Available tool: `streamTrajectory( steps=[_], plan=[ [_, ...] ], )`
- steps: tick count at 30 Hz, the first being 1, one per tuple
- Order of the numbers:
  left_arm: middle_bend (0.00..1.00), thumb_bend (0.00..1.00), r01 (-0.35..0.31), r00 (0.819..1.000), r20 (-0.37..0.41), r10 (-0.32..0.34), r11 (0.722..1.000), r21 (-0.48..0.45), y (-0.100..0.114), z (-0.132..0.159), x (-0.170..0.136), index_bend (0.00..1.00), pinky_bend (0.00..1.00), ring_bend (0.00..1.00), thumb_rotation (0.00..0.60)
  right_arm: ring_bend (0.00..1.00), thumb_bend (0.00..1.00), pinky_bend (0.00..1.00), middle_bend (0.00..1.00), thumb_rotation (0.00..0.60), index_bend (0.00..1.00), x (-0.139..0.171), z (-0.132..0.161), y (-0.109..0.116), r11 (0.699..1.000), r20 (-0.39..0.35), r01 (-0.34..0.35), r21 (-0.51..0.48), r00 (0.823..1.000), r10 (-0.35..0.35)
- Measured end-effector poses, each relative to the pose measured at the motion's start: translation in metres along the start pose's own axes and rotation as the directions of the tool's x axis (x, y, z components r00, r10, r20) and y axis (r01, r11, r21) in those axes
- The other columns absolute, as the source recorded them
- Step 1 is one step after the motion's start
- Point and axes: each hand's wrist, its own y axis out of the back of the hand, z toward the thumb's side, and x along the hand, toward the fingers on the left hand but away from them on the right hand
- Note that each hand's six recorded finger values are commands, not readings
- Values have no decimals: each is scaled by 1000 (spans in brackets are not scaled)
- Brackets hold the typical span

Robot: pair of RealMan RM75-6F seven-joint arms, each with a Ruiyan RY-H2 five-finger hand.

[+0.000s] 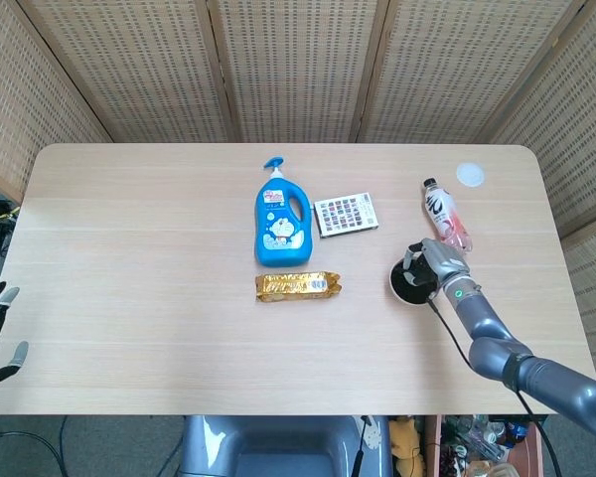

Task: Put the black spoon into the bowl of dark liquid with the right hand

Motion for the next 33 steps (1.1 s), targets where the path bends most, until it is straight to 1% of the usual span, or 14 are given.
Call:
streamTrajectory(
  steps=[3,6,11,17,20,25,29,33],
  plan=[
    [0,416,1,1000,4,-1,1000,-1,0,1,1,0,0,0,600,943,719,1000,941,600,730,3,-4,1,1000,9,-5,4,1000,5],
    [0,416,-2,1000,11,2,1000,-3,0,3,2,0,0,0,600,943,719,1000,941,600,730,7,-4,-3,1000,5,-23,10,1000,23],
    [0,416,-7,1000,15,7,1000,-1,2,4,2,0,0,0,600,943,719,1000,941,600,730,15,3,-15,997,-18,-73,24,997,73],
    [0,416,-4,1000,8,4,1000,0,2,3,0,0,0,0,600,943,719,1000,941,600,730,15,15,-23,994,-43,-97,42,994,99],
    [0,416,-1,1000,5,1,1000,0,1,1,-1,0,0,0,600,943,719,1000,941,600,730,12,18,-23,995,-49,-92,40,994,94],
    [0,416,0,1000,-7,0,1000,1,1,-3,-2,0,0,0,600,943,719,1000,941,600,730,3,18,-17,998,-38,-62,31,997,63],
    [0,416,3,1000,-9,-3,1000,-1,0,-3,-3,0,0,0,600,943,720,1000,941,600,730,-2,13,-12,999,-17,-40,20,999,40],
    [0,416,3,1000,-5,-3,1000,-1,-1,-2,-1,0,0,0,600,943,720,1000,941,600,730,-1,0,-5,1000,13,-21,19,1000,21]
  ],
)
